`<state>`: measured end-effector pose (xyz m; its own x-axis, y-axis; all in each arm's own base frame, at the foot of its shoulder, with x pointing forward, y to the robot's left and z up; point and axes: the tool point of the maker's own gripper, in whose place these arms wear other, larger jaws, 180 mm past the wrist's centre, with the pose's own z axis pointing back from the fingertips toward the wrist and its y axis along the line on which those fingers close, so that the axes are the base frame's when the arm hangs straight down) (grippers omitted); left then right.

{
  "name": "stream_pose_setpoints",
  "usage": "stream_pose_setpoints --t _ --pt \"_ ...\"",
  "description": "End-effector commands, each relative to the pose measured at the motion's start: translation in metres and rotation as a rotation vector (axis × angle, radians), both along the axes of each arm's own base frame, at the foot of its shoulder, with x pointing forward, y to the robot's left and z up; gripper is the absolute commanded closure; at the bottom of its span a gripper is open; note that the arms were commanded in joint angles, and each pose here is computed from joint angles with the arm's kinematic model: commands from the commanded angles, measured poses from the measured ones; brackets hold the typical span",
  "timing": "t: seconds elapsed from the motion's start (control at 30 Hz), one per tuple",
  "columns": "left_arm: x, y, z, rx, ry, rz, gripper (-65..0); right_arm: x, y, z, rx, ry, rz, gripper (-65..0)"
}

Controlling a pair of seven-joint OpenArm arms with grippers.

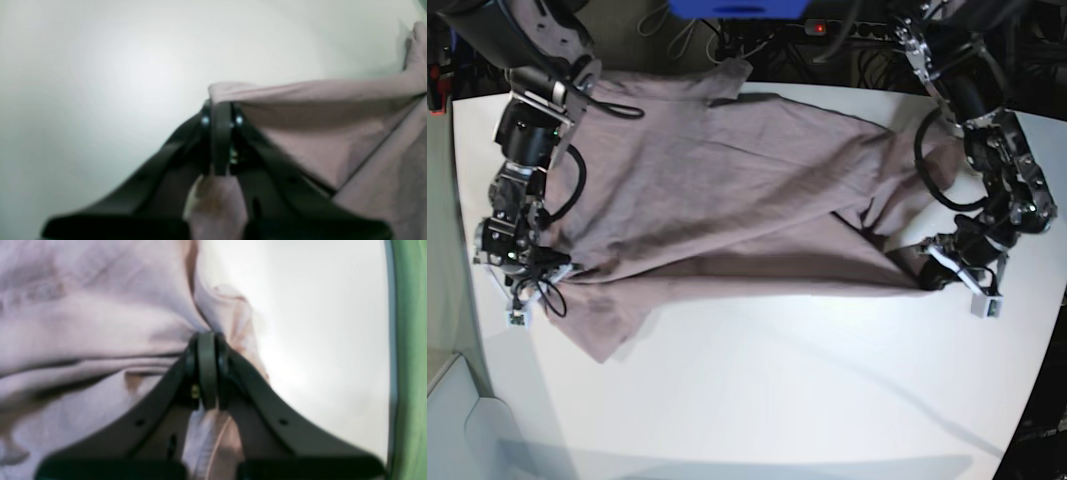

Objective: Layout the t-shirt on the table in an organized manner, then fold the t-shirt properly
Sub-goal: 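Drag the t-shirt edge with the left gripper away from the right gripper, then pull the t-shirt taut with both grippers and lay it down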

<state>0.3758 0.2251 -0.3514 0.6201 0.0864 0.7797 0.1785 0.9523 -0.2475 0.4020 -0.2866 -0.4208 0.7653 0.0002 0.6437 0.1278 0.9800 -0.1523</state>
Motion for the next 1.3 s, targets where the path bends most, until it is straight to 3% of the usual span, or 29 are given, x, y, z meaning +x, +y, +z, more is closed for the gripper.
stream_pose_setpoints --t 0.0,0.2,0.33,0.63,0.8,0.93,1.1,1.27 --pt "0.016 0.006 0.032 0.035 -0.091 -0.016 -0.4 0.013 -0.009 0.019 -0.017 -0.051 -0.013 0.0" --pt "0.04 -0.004 0.083 0.172 -0.206 -0.125 -0.3 0.012 -0.008 0.018 -0.018 -0.046 -0.011 0.0" --pt "0.059 -0.005 0.114 0.208 -0.274 -0.128 -0.4 0.003 -0.008 0.009 -0.021 -0.023 -0.009 0.0" --pt "0.11 -0.022 0.152 0.414 -0.316 -0.15 -0.5 -0.007 -0.01 0.004 -0.027 -0.014 -0.015 0.0" --pt "0.132 -0.037 0.139 0.48 -0.285 -0.201 -0.5 -0.014 -0.012 0.024 -0.079 -0.071 -0.012 0.0" --pt "0.141 -0.037 0.119 0.46 -0.24 -0.213 -1.0 -0.02 -0.013 0.052 -0.132 -0.148 -0.011 0.0" --pt "0.146 -0.037 0.103 0.401 -0.229 -0.215 -15.8 -0.028 -0.013 0.075 -0.175 -0.208 -0.012 0.0" --pt "0.145 -0.035 0.1 0.397 -0.224 -0.214 -26.8 -0.033 -0.014 0.074 -0.178 -0.186 -0.019 0.0"
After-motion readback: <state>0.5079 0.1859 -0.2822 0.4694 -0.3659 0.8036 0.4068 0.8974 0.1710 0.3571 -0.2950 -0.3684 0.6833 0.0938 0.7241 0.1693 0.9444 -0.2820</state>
